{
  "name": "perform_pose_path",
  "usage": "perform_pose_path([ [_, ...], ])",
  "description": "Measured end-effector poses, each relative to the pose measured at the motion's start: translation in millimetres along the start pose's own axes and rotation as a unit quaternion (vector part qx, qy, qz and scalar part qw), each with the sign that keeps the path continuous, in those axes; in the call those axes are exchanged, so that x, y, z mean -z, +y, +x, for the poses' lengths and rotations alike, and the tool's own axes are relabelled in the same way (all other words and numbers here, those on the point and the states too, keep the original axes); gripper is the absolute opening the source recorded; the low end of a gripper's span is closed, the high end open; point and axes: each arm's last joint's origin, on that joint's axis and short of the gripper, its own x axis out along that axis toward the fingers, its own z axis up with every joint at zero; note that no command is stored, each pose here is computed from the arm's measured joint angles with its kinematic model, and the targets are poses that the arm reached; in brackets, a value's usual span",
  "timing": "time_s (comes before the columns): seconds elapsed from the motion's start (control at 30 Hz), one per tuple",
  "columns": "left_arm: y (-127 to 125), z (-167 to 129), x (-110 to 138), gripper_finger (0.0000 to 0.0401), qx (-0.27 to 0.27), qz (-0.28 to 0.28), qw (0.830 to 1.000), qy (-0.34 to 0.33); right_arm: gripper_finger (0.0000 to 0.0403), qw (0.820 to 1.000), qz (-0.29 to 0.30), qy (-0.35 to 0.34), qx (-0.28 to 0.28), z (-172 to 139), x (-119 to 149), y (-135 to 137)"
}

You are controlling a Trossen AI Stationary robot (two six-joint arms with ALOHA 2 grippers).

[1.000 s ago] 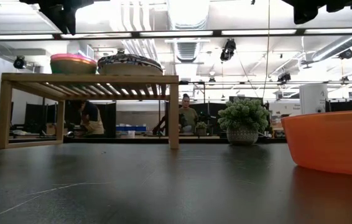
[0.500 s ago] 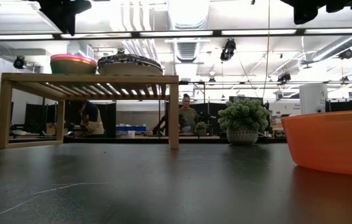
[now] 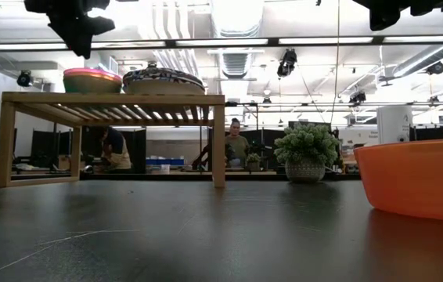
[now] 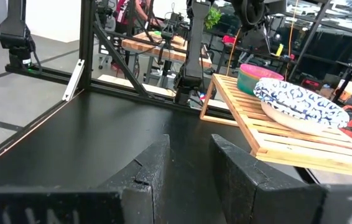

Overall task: Place and stack bowls onto a shelf
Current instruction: Stack the white bowl on top of the other white patterned bowl

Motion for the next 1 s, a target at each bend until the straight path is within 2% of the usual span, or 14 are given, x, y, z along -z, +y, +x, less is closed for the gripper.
perform_pose_path([
  [0.23, -7.0, -11.5, 1.3, 0.0088, 0.093, -0.025, 0.995, 0.041, 0.0105, 1.0, 0.001, 0.0, 0.0, 0.0, 0.0, 0.0],
  [0.6, -34.9, -40.9, 18.4, 0.0088, 0.197, -0.012, 0.98, 0.028, 0.0105, 1.0, 0.001, 0.0, 0.0, 0.1, 0.1, 0.0],
  [0.8, -65.7, -60.5, 29.7, 0.0088, 0.259, 0.008, 0.966, 0.009, 0.0105, 1.0, 0.006, 0.0, 0.0, 0.1, 0.1, 0.0],
  [1.0, -114.3, -82.1, 50.7, 0.0088, 0.304, 0.053, 0.951, -0.03, 0.0105, 0.999, 0.036, 0.0, 0.0, 0.1, 0.0, 0.0],
])
